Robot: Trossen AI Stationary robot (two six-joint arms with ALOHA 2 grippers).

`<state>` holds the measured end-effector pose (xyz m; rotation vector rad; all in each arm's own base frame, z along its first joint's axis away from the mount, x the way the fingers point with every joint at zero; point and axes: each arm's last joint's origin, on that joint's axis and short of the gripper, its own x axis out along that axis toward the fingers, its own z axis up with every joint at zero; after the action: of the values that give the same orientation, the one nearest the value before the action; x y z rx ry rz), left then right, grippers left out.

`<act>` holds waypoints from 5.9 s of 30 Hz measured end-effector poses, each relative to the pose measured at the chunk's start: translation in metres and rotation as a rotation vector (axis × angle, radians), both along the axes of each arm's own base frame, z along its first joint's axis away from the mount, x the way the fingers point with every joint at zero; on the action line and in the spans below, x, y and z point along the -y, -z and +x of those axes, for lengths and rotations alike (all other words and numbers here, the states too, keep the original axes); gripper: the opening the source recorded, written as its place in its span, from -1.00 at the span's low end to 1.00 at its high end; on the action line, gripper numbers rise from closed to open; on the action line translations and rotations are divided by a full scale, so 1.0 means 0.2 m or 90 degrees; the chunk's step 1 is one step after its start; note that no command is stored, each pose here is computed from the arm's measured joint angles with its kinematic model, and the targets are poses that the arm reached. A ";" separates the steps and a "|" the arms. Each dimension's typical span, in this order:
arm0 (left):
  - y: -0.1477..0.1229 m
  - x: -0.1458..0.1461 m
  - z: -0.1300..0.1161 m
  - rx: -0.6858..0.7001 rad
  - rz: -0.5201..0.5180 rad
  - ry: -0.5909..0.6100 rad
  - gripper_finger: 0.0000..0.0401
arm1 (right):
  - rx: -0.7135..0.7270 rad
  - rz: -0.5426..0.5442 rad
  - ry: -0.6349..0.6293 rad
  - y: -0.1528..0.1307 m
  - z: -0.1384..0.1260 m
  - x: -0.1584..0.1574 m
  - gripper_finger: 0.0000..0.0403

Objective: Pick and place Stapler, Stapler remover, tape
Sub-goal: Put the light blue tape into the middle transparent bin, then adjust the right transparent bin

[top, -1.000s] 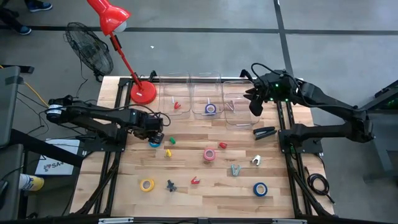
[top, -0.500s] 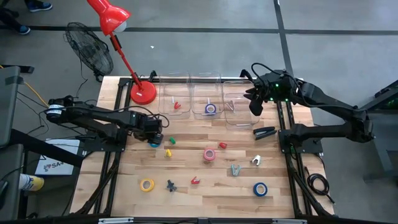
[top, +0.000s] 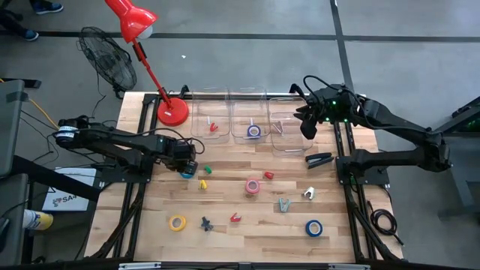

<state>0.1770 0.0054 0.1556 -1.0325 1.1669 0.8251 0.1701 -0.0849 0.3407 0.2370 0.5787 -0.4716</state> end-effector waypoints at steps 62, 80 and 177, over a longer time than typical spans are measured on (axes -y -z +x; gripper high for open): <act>-1.04 -0.07 0.57 0.577 0.802 0.353 -0.85 | 0.388 -0.020 -0.375 -0.03 0.62 -0.15 -0.42; -1.04 -0.07 0.57 0.582 0.800 0.348 -0.85 | 0.403 -0.027 -0.384 -0.04 0.63 -0.16 -0.63; -0.82 -0.09 0.51 0.318 0.656 0.280 -0.07 | -0.117 0.164 -0.010 0.35 0.38 0.27 -0.14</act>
<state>0.2782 0.0244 0.3206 -0.0846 0.3841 0.6239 0.2462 -0.1393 0.2709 0.4369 0.8215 -0.4057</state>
